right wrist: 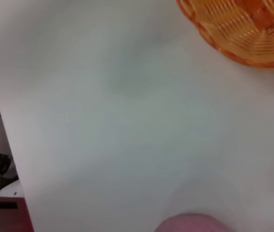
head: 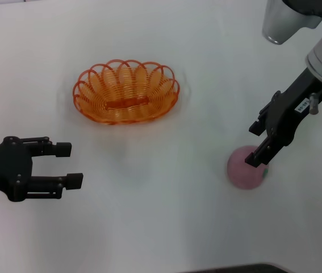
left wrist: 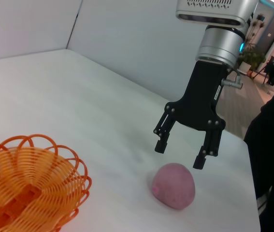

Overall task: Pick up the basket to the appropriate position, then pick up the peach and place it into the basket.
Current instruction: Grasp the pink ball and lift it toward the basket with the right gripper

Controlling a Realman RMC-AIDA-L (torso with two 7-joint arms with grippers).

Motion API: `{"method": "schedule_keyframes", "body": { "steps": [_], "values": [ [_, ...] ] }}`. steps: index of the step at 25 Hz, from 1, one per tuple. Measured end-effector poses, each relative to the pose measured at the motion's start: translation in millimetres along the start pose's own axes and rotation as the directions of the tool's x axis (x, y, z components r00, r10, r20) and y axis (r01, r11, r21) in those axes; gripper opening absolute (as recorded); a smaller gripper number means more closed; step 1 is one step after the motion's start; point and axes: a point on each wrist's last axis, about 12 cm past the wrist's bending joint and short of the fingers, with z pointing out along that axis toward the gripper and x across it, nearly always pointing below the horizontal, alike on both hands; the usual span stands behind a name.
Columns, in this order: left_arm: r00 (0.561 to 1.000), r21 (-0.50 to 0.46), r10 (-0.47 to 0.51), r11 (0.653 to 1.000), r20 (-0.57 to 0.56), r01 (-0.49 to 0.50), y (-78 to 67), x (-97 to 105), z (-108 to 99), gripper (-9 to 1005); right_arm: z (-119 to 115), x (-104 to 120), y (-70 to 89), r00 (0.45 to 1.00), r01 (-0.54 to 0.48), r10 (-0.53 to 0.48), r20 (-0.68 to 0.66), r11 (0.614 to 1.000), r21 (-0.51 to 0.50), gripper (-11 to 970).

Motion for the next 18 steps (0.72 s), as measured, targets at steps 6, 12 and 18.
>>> {"method": "schedule_keyframes", "body": {
  "steps": [6, 12, 18],
  "values": [
    [1.000, 0.002, -0.011, 1.000, -0.003, 0.011, 0.3, 1.8, 1.5, 786, 2.8, -1.2, -0.6, 1.000, 0.001, -0.001, -0.011, 1.000, -0.003, 857],
    [1.000, 0.004, -0.012, 1.000, -0.003, 0.012, 0.4, 1.4, 1.8, 786, 7.3, -0.4, 0.3, 0.998, 0.044, -0.045, -0.034, 0.999, -0.002, 850],
    [1.000, 0.008, -0.022, 1.000, 0.001, 0.022, 0.0, 3.2, 3.5, 786, 9.8, -1.2, -0.3, 0.998, 0.047, -0.047, -0.042, 0.999, -0.002, 588]
  ]
}}
